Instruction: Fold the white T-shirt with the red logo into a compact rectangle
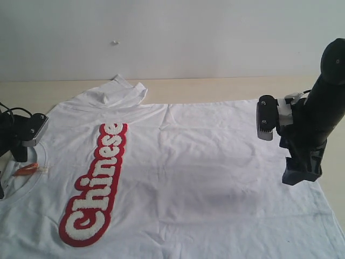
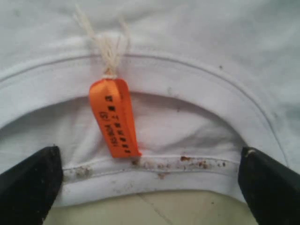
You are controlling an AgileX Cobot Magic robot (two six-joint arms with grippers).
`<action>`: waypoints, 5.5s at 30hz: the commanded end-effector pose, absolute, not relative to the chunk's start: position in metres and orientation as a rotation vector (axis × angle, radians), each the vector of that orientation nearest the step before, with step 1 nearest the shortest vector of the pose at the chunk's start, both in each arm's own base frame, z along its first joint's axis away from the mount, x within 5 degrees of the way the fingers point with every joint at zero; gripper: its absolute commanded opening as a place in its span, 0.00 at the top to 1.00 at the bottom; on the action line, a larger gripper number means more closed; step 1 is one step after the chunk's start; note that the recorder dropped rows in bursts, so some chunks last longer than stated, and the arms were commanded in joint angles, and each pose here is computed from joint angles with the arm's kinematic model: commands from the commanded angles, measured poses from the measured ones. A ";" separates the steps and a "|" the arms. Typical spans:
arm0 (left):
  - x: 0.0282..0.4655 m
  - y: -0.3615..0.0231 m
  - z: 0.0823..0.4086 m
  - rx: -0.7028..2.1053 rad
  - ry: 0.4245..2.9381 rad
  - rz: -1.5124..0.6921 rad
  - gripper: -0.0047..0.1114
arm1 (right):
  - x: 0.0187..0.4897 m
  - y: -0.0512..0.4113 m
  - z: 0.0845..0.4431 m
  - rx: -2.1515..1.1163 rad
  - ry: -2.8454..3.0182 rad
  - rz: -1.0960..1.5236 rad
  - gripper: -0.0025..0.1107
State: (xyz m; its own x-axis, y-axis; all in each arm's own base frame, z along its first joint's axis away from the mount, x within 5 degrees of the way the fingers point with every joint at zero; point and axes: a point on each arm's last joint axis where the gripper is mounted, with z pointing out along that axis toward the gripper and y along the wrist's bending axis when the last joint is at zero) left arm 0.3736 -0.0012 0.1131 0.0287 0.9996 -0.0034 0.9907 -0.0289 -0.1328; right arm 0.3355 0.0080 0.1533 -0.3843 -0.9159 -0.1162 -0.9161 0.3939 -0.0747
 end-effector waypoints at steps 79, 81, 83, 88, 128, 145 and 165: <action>0.369 0.002 0.095 -2.146 -2.088 0.199 0.11 | 0.389 -0.044 0.103 -1.893 2.489 0.019 0.05; 0.369 0.002 0.095 -2.146 -2.088 0.199 0.11 | 0.389 -0.044 0.099 -1.898 2.493 0.025 0.05; 0.369 0.002 0.095 -2.146 -2.088 0.199 0.11 | 0.388 -0.044 0.096 -1.917 2.491 0.032 0.05; 0.369 0.002 0.095 -2.146 -2.088 0.199 0.11 | 0.383 -0.044 0.092 -2.077 2.416 0.096 0.05; 0.369 0.002 0.095 -2.146 -2.088 0.199 0.11 | 0.384 -0.045 0.090 -2.088 2.414 0.089 0.05; 0.369 0.002 0.095 -2.146 -2.088 0.199 0.11 | 0.387 -0.043 0.090 -2.042 2.402 0.066 0.05; 0.369 0.002 0.095 -2.146 -2.088 0.199 0.11 | 0.393 -0.031 0.092 -1.454 2.661 0.191 0.67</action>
